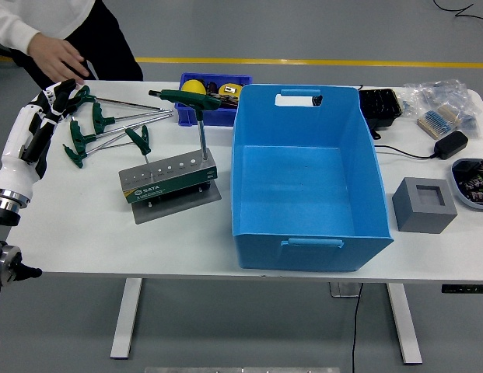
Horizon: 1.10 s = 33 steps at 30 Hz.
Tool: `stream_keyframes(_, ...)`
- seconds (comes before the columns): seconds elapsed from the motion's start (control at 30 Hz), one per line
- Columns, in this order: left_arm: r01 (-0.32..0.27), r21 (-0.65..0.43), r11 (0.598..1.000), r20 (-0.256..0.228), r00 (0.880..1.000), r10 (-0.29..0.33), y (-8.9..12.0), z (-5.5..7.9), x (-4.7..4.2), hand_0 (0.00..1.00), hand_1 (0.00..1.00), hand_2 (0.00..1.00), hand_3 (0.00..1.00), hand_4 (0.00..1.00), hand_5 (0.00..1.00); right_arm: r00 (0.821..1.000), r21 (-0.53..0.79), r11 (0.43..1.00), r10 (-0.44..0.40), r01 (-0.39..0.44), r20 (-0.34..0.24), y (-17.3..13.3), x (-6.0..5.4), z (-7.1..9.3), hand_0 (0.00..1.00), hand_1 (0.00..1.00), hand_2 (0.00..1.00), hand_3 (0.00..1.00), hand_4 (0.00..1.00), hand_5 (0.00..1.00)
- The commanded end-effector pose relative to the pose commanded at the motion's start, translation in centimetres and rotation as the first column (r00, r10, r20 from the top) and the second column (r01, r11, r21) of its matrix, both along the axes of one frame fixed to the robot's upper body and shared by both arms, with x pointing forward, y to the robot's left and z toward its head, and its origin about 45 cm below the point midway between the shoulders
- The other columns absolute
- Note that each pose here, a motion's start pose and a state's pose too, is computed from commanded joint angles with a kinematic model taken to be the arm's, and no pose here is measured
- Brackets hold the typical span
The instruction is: Lift tool from toolbox,place it in box,lift tool from toolbox,place it in box
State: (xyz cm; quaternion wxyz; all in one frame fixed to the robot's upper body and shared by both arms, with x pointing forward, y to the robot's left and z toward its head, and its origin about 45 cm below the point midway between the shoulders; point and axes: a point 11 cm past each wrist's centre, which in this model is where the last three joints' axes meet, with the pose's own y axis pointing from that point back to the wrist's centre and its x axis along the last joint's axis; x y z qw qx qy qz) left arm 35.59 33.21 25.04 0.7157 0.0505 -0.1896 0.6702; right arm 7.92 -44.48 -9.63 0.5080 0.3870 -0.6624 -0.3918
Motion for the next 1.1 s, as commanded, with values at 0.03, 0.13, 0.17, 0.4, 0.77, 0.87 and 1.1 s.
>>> stream_keyframes(0.03, 0.007, 0.023, 1.0, 0.007, 1.0, -0.007, -0.2, 0.2, 0.08, 0.882, 0.891, 0.954, 0.873, 0.998, 0.817, 1.0, 0.0, 1.0, 0.0, 0.0, 0.0, 0.0, 0.0, 0.0, 0.725, 0.698, 0.747, 0.587, 0.827, 0.725)
stream_keyframes(0.13, 0.025, 0.103, 0.994, 0.03, 0.999, -0.028, -0.9, 0.9, 0.33, 0.91, 0.905, 0.972, 0.888, 0.998, 0.758, 1.0, 0.0, 1.0, 0.001, -0.001, 0.001, 0.0, 0.1, 0.0, 0.726, 0.698, 0.747, 0.587, 0.827, 0.725)
stream_keyframes(0.17, 0.032, 0.132, 0.991, 0.038, 0.999, -0.037, -1.2, 1.2, 0.42, 0.91, 0.905, 0.972, 0.888, 0.998, 0.758, 1.0, -0.001, 1.0, 0.001, -0.001, 0.001, 0.0, 0.1, 0.0, 0.726, 0.698, 0.747, 0.587, 0.827, 0.725)
stream_keyframes(0.4, 0.065, 0.301, 0.952, 0.069, 0.994, -0.089, -2.8, 2.0, 0.92, 0.921, 0.915, 0.979, 0.897, 0.998, 0.723, 1.0, -0.001, 1.0, -0.002, 0.002, 0.003, 0.0, 0.1, 0.0, 0.726, 0.7, 0.747, 0.587, 0.827, 0.725)
stream_keyframes(0.77, 0.112, 0.546, 0.83, 0.077, 0.98, -0.183, -5.4, 2.9, 2.51, 0.943, 0.949, 0.998, 0.932, 0.998, 0.598, 1.0, -0.002, 1.0, 0.0, 0.0, 0.004, -0.1, 0.3, 0.1, 0.725, 0.7, 0.747, 0.588, 0.827, 0.726)
stream_keyframes(0.87, 0.119, 0.588, 0.8, 0.071, 0.978, -0.197, -6.2, 3.0, 3.1, 0.943, 0.949, 0.998, 0.932, 0.998, 0.598, 1.0, -0.003, 1.0, 0.002, -0.002, 0.003, -0.1, 0.3, 0.1, 0.725, 0.7, 0.747, 0.588, 0.827, 0.726)
stream_keyframes(1.1, 0.146, 0.657, 0.739, 0.039, 0.973, -0.227, -7.9, 2.9, 4.65, 0.968, 0.981, 0.998, 0.971, 0.998, 0.548, 1.0, -0.001, 1.0, 0.003, -0.003, -0.001, 0.0, 0.2, 0.0, 0.726, 0.701, 0.747, 0.587, 0.827, 0.727)
